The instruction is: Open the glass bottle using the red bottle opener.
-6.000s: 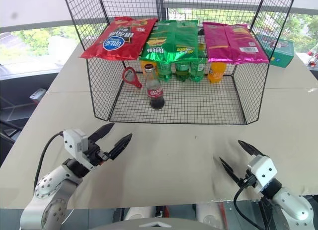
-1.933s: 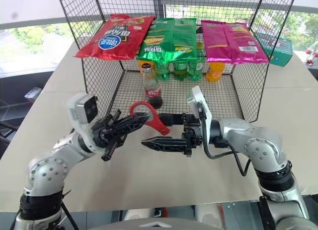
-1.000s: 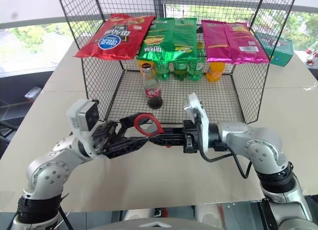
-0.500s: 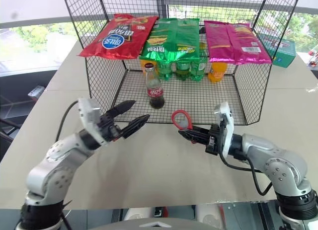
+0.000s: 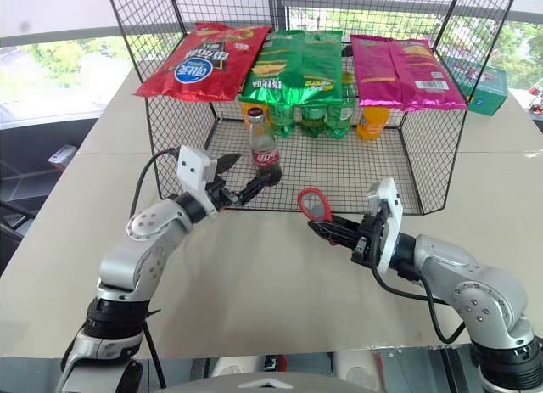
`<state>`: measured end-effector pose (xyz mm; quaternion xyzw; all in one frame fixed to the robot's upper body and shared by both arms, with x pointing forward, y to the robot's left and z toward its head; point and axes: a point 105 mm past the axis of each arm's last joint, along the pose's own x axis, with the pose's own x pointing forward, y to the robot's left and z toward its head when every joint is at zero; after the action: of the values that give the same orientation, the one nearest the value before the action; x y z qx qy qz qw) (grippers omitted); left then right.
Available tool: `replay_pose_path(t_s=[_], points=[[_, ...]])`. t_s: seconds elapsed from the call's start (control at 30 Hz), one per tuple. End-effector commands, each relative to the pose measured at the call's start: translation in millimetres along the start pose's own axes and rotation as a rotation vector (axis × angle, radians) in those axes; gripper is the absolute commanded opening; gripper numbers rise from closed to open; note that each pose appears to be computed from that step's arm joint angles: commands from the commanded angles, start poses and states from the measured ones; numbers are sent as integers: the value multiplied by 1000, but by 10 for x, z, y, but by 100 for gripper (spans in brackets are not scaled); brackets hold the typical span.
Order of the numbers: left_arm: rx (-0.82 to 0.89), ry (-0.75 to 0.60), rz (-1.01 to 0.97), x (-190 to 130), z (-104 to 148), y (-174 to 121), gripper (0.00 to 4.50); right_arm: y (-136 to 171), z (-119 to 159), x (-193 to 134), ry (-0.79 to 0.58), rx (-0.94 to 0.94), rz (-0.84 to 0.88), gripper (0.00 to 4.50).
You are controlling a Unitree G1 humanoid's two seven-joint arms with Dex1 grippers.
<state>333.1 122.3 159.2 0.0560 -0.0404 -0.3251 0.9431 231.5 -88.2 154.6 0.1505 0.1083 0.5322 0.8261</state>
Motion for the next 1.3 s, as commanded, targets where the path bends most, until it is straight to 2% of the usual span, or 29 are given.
replay_pose_path(t_s=[0.03, 0.23, 0.57, 0.6, 0.67, 0.7, 0.73, 0.77, 0.87, 1.0, 1.13, 1.3], points=[[55, -52, -13, 122, 140, 14, 443, 84, 135, -19, -51, -59, 10, 0], [99, -59, 10, 247, 170, 121, 443, 90, 146, -24, -60, -65, -1, 0], [100, -87, -57, 567, 247, 109, 443, 94, 150, -23, -63, -72, -11, 0], [92, -95, -67, 590, 261, 109, 391, 97, 149, -22, -62, -72, -11, 0], [94, -110, -70, 610, 289, 123, 322, 102, 147, -23, -62, -73, -12, 0], [99, -114, -70, 615, 299, 129, 265, 104, 148, -24, -62, -73, -13, 0], [101, -118, -75, 615, 308, 129, 235, 105, 149, -26, -63, -73, -14, 0], [100, -125, -87, 609, 321, 120, 240, 106, 150, -29, -63, -74, -16, 0], [40, -208, -227, 473, 464, -43, 240, 100, 154, -49, -65, -78, -29, 0], [-105, -240, -586, 71, 608, -443, 240, 86, 172, -107, -71, -91, -51, 0], [-94, -156, -707, -179, 504, -673, 240, 73, 181, -132, -78, -101, -67, 0], [4, -66, -729, -272, 244, -824, 240, 81, 157, -117, -82, -99, -67, 0]])
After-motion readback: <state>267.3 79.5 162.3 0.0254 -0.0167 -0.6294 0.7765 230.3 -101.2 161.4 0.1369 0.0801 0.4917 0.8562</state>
